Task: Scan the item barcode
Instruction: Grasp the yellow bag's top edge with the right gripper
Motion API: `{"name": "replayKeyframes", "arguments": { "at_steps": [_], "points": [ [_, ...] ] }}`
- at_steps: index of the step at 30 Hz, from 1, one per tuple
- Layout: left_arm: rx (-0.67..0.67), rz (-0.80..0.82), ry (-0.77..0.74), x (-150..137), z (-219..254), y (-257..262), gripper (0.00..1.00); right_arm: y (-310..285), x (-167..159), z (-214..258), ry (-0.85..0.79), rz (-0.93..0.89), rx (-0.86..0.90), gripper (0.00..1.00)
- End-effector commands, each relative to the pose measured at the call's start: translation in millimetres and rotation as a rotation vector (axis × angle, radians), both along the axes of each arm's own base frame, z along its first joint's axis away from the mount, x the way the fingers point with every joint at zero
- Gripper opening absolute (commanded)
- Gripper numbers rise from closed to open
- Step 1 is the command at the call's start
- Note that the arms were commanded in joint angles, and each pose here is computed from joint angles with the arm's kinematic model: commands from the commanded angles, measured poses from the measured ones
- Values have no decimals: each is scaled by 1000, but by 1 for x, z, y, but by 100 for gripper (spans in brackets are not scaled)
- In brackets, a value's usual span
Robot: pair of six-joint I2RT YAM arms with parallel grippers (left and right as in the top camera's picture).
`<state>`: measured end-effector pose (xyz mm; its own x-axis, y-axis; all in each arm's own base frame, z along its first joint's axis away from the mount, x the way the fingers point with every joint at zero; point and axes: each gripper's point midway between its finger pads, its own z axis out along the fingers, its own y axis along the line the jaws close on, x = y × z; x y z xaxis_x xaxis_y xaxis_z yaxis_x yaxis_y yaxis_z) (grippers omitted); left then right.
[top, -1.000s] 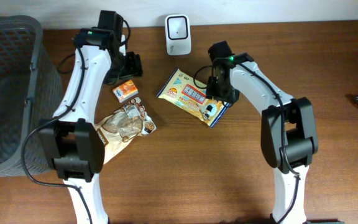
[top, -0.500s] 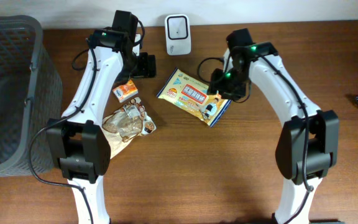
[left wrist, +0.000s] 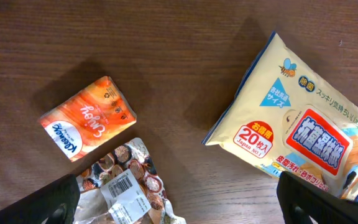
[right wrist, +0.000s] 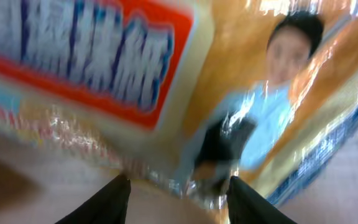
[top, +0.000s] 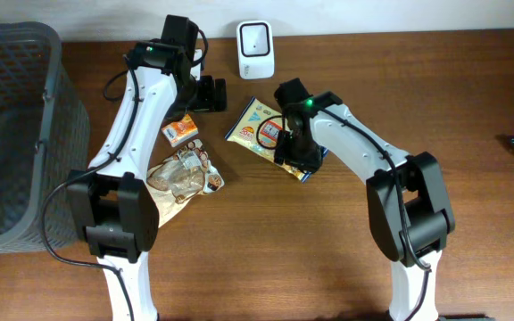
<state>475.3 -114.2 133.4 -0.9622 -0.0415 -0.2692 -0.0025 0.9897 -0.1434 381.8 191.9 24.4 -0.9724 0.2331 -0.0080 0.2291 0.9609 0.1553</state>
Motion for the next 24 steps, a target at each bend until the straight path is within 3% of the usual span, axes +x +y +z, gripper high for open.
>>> {"name": "replayKeyframes", "arguments": {
  "at_steps": [1, 7, 10, 16, 20, 24],
  "points": [
    [-7, -14, 0, -3, 3, -1, 99, -19, -1, -23, -10, -52, -67, 51],
    [-7, -15, 0, -3, 3, -1, 100, -45, 17, -25, -79, -83, -143, 53],
    [-7, -21, 3, -4, 2, -4, 98, -58, 26, -25, -97, -53, -143, 61],
    [2, -24, 6, -6, 2, -5, 99, -42, 15, -23, -45, 109, 3, 64],
    [62, -5, -9, -3, 1, 6, 99, -25, 4, -5, -48, 218, 67, 69],
    [145, 21, -24, 0, 2, 21, 99, -16, 2, 42, -156, 326, 81, 71]
  ]
}}
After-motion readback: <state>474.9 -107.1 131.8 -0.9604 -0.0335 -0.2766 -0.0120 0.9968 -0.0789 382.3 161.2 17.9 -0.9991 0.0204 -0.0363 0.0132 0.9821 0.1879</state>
